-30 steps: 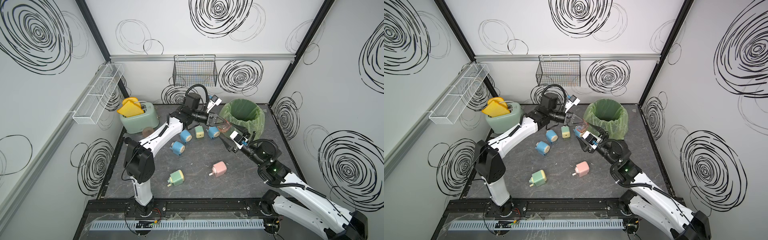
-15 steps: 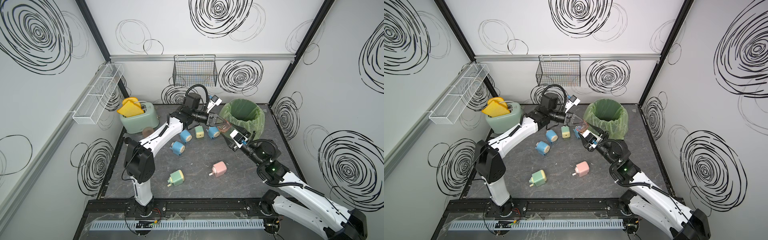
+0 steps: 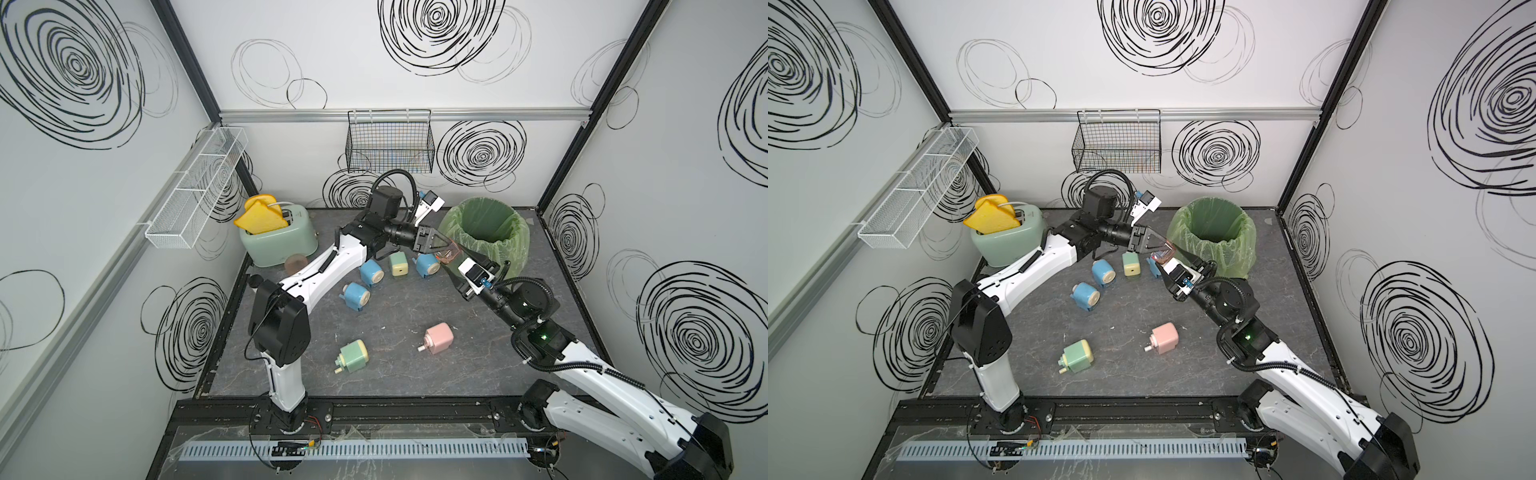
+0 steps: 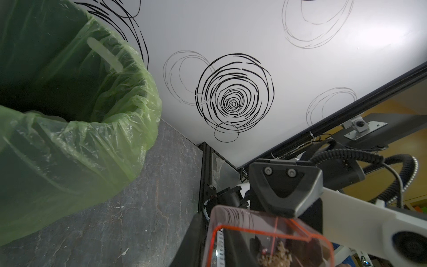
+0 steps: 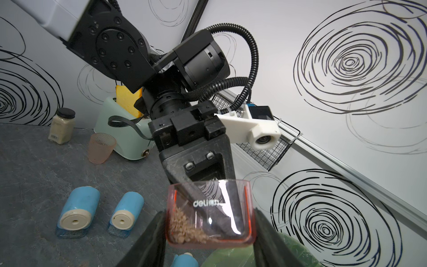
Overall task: Take out the pencil sharpener tray and clean the shavings
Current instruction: Pour the shavings into the trash bin.
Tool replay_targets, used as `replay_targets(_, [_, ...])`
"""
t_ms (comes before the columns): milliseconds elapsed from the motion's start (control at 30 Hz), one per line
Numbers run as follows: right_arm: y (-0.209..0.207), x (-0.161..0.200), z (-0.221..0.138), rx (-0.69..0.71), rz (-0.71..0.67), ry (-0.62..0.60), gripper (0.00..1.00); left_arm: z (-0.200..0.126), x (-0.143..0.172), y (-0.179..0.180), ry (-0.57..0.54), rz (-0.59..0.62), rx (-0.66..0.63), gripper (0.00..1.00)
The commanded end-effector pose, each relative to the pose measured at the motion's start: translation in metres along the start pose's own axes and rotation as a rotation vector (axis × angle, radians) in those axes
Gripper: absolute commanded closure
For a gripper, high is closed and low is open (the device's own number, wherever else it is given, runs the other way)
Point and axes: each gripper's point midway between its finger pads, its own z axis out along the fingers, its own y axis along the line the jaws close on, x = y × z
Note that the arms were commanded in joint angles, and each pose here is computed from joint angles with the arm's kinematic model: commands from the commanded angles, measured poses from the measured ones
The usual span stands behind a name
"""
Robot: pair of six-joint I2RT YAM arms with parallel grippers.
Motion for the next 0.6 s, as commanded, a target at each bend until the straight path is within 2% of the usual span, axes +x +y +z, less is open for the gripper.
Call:
replay_targets(0, [-0.009,-0.013,0.001,0.021,-0.008,-0.024,0.59,0.004,-0.003,-0.01,0.0,0.039,0.052,0.7])
replay_targets(300, [-0.019,-0.009,-0.003,0.014,0.028,0.002,0.6,-0.006,-0.025,-0.009,-0.064,0.048,0.03,0.46])
replay_targets(500, [-0.038,-0.002,-0.011,0.049,0.059,0.045,0.6,-0.041,-0.057,0.004,-0.233,0.056,-0.073,0.2])
replay_targets(567, [-0.05,0.002,-0.012,0.078,0.079,0.071,0.6,-0.056,-0.063,0.006,-0.283,0.058,-0.107,0.16])
